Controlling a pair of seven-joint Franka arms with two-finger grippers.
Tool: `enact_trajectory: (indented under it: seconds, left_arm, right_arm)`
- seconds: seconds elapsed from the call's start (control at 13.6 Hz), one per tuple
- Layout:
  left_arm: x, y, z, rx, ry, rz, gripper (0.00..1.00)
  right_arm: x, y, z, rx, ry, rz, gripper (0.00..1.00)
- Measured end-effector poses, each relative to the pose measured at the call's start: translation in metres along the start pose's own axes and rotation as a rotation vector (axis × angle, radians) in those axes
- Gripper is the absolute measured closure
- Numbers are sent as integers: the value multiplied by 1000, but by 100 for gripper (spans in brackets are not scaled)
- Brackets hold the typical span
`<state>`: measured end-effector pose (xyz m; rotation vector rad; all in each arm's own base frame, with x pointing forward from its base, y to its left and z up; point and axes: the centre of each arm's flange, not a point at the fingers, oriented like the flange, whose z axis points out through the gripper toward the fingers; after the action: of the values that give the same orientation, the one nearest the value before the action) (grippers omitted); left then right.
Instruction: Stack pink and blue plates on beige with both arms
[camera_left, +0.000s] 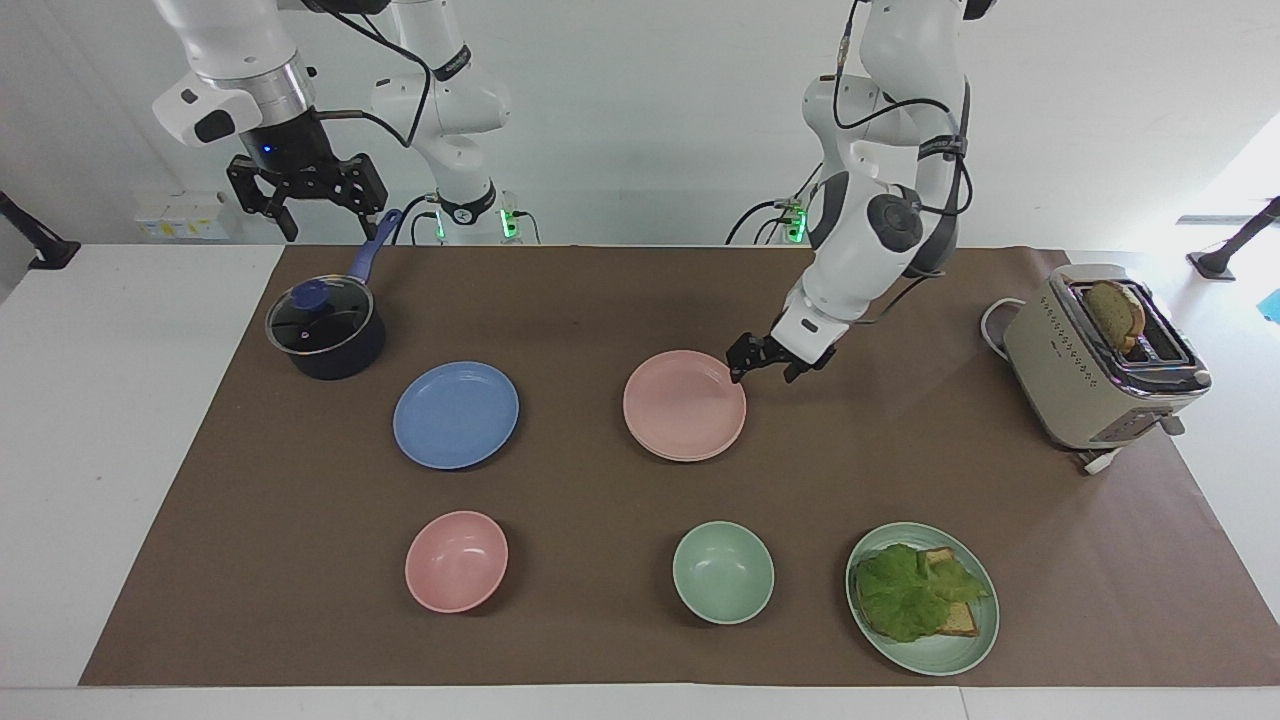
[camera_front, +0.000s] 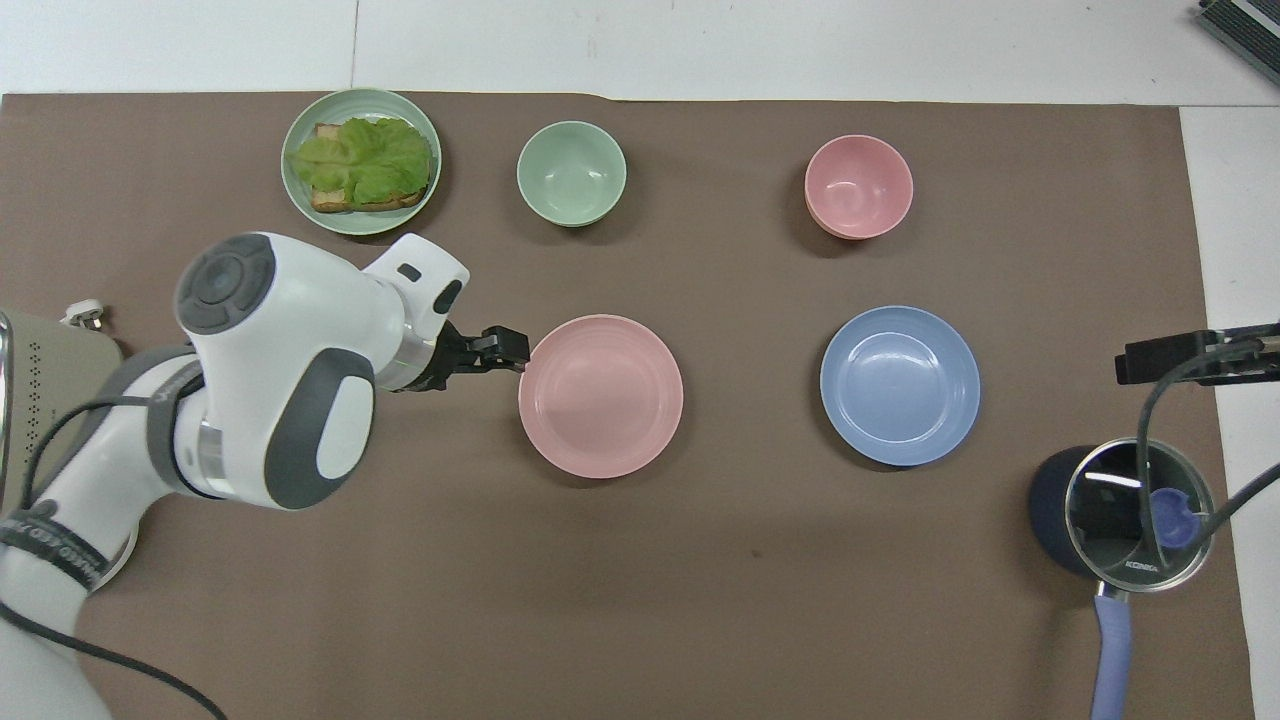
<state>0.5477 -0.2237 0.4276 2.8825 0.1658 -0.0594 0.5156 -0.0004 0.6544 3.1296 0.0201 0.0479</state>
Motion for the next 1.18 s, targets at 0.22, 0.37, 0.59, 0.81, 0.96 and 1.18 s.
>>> enact_trajectory:
  seconds: [0.22, 0.37, 0.59, 0.81, 0.96, 1.18]
  left_arm:
    - [19, -35, -76, 104, 44, 8, 0]
    - [26, -52, -113, 176, 61, 23, 0]
    - [25, -90, -176, 203, 27, 89, 0]
    - [-3, -102, -236, 201, 67, 128, 0]
    - [-19, -105, -256, 203, 76, 137, 0]
    - [-19, -106, -254, 204, 71, 136, 0]
  right_arm:
    - [0, 0, 0, 0, 0, 0, 0]
    - [0, 0, 0, 0, 0, 0, 0]
    - [0, 0, 0, 0, 0, 0, 0]
    - [0, 0, 0, 0, 0, 0, 0]
    - [0, 0, 0, 0, 0, 0, 0]
    - [0, 0, 0, 0, 0, 0, 0]
